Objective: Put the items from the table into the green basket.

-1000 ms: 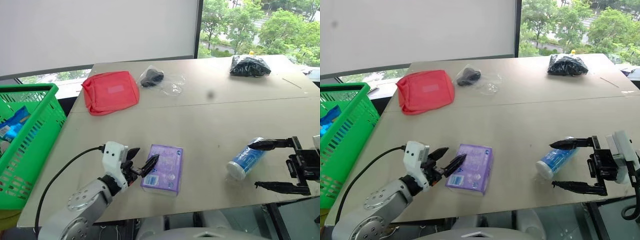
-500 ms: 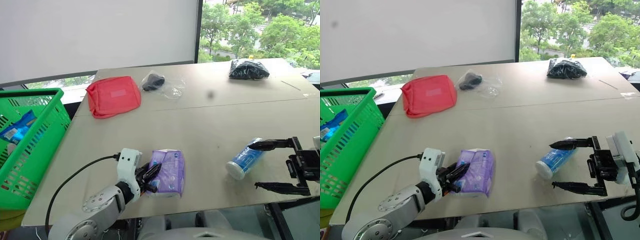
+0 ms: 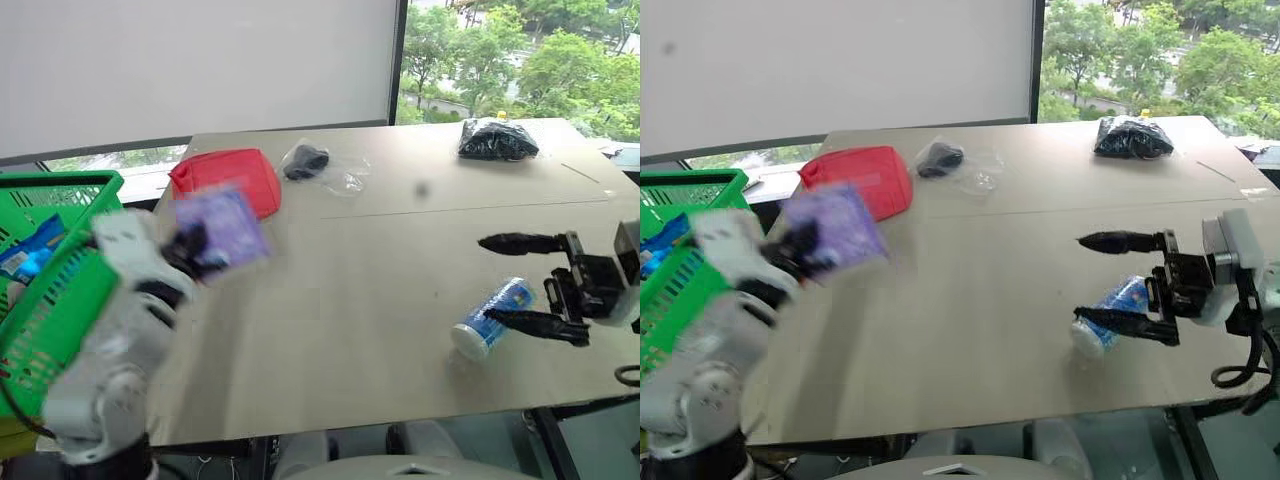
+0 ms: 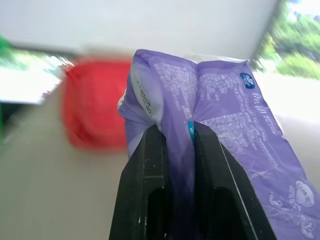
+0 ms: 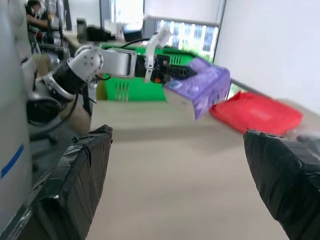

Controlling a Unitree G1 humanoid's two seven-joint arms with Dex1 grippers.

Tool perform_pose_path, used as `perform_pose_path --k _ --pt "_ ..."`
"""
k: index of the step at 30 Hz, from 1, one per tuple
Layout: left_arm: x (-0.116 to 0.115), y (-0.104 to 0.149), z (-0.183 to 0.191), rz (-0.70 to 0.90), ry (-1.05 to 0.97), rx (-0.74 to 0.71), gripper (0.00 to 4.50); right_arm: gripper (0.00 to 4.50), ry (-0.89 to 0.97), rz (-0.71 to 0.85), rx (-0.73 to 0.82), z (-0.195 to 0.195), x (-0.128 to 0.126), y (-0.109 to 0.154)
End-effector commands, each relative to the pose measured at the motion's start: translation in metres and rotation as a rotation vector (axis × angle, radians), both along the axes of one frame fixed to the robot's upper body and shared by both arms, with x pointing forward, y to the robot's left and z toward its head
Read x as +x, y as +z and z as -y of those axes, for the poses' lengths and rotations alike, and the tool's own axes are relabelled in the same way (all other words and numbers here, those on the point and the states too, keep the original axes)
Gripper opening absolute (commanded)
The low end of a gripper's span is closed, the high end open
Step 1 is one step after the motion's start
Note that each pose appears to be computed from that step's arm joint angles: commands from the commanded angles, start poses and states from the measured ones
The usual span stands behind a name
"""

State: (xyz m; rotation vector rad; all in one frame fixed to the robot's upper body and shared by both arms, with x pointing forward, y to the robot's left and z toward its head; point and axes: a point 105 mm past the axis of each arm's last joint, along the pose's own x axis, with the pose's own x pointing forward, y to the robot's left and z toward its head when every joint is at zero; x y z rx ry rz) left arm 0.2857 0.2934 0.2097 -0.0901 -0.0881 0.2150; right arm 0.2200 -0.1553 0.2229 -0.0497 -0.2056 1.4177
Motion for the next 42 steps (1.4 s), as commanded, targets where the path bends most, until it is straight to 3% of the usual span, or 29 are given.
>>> perform_pose_path --k 1,4,8,15,24,29,32,34,38,42 --pt "-0.017 0.047 -0.067 0.1 0.295 0.095 0.11 4.5 0.013 0.019 0.066 -0.012 0.004 0.014" --pt "-0.038 0.063 -0.113 0.092 0.498 0.146 0.11 4.5 0.026 0.035 0.091 -0.02 0.009 0.019" --pt "-0.063 0.068 -0.154 0.05 0.61 0.214 0.11 4.5 0.012 0.05 0.107 -0.033 0.016 0.028" --pt "-0.072 0.059 -0.204 0.029 0.69 0.223 0.11 4.5 0.044 0.061 0.128 -0.05 0.016 0.036" --pt "-0.052 0.056 -0.199 0.043 0.618 0.27 4.17 4.5 0.018 0.062 0.119 -0.041 0.015 0.027" --pt "-0.021 0.061 -0.158 0.13 0.353 0.222 4.17 4.5 -0.067 0.043 0.049 -0.025 0.018 0.011" --pt "-0.002 0.055 -0.1 0.144 0.006 0.212 4.17 4.5 -0.205 0.023 -0.065 -0.008 0.023 -0.009" --pt "0.0 0.039 -0.053 0.085 -0.263 0.213 4.17 4.5 -0.276 0.026 -0.153 0.008 0.02 -0.02" --pt "-0.034 -0.008 0.031 -0.156 -0.785 0.206 4.17 4.5 -0.296 0.153 -0.45 0.045 0.023 -0.038" --pt "-0.074 -0.039 0.072 -0.369 -1.101 0.3 4.17 4.5 -0.197 0.206 -0.711 0.077 0.034 -0.055"
